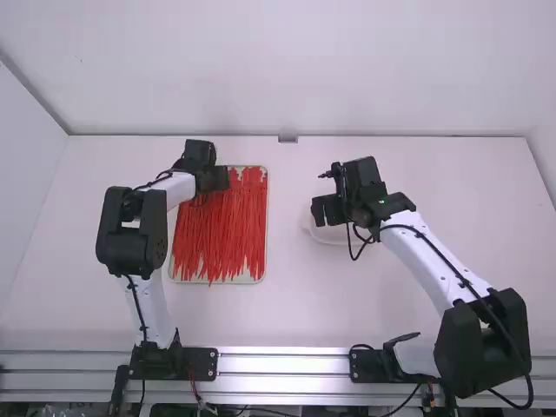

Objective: Fasten the cable tie

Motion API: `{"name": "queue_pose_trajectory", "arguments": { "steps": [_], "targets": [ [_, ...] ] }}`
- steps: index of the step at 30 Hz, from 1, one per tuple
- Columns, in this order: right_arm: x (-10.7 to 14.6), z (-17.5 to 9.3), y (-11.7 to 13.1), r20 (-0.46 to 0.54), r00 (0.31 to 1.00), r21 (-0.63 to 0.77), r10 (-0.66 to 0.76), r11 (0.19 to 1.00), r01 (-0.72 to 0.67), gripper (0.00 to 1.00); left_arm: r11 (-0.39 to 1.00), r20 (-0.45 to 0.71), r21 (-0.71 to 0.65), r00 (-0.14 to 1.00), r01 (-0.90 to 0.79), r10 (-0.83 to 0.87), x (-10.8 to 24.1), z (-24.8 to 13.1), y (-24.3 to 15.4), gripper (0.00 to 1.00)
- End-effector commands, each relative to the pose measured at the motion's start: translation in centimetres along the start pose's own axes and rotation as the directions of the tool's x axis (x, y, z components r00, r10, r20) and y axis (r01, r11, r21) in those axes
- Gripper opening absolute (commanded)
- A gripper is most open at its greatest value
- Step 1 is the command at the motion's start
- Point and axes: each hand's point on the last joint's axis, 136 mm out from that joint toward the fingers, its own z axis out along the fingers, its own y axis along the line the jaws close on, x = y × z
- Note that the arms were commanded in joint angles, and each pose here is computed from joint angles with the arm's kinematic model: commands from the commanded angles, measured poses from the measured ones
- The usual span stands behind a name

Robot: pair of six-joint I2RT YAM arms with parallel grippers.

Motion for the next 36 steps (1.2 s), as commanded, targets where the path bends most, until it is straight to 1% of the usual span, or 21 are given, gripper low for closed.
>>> {"name": "queue_pose_trajectory", "arguments": {
  "steps": [1,5,10,13,15,21,25,29,32,36],
  "targets": [
    [-1.1,-0.3,0.3,0.020,1.000,-0.008,-0.004,1.000,0.004,0.98,1.000,-0.029,-0.014,1.000,-0.005,0.004,1.2,0.7,0.2,0.61],
    [-1.1,-0.3,0.3,0.020,1.000,-0.008,-0.004,1.000,0.004,0.98,1.000,-0.026,-0.013,1.000,-0.005,0.004,1.4,0.8,0.2,0.58],
    [-1.1,-0.3,0.3,0.020,1.000,-0.008,-0.004,1.000,0.005,0.98,1.000,-0.027,-0.014,1.000,-0.005,0.004,1.7,0.9,0.3,0.57],
    [-1.1,-0.3,0.3,0.020,1.000,-0.008,-0.005,1.000,0.005,0.98,1.000,-0.025,-0.016,1.000,-0.005,0.005,1.7,0.9,0.3,0.56],
    [-1.1,-0.3,0.3,0.019,1.000,-0.008,-0.004,1.000,0.004,0.98,1.000,-0.026,-0.017,1.000,-0.005,0.005,1.7,0.9,0.4,0.53],
    [-1.0,-0.3,0.3,0.017,1.000,-0.008,-0.003,1.000,0.003,0.98,1.000,-0.026,-0.025,1.000,0.006,-0.007,1.6,0.9,1.0,0.52],
    [-1.0,-0.3,0.3,0.017,1.000,-0.008,-0.004,1.000,0.004,0.98,1.000,-0.028,-0.023,1.000,0.002,-0.003,1.7,0.9,0.8,0.45],
    [-1.0,-0.3,0.3,0.017,1.000,-0.008,-0.004,1.000,0.004,0.98,1.000,-0.028,-0.026,1.000,0.006,-0.007,1.8,0.9,1.1,0.44],
    [-1.0,-0.3,0.3,0.017,1.000,-0.008,-0.004,1.000,0.004,0.98,0.999,-0.027,-0.032,1.000,0.002,-0.003,1.8,0.9,1.0,0.40],
    [-1.0,-0.3,0.3,0.016,1.000,-0.008,-0.003,1.000,0.003,0.98,0.999,-0.031,-0.049,1.000,0.001,-0.003,2.1,1.3,1.3,0.38]
  ]
}}
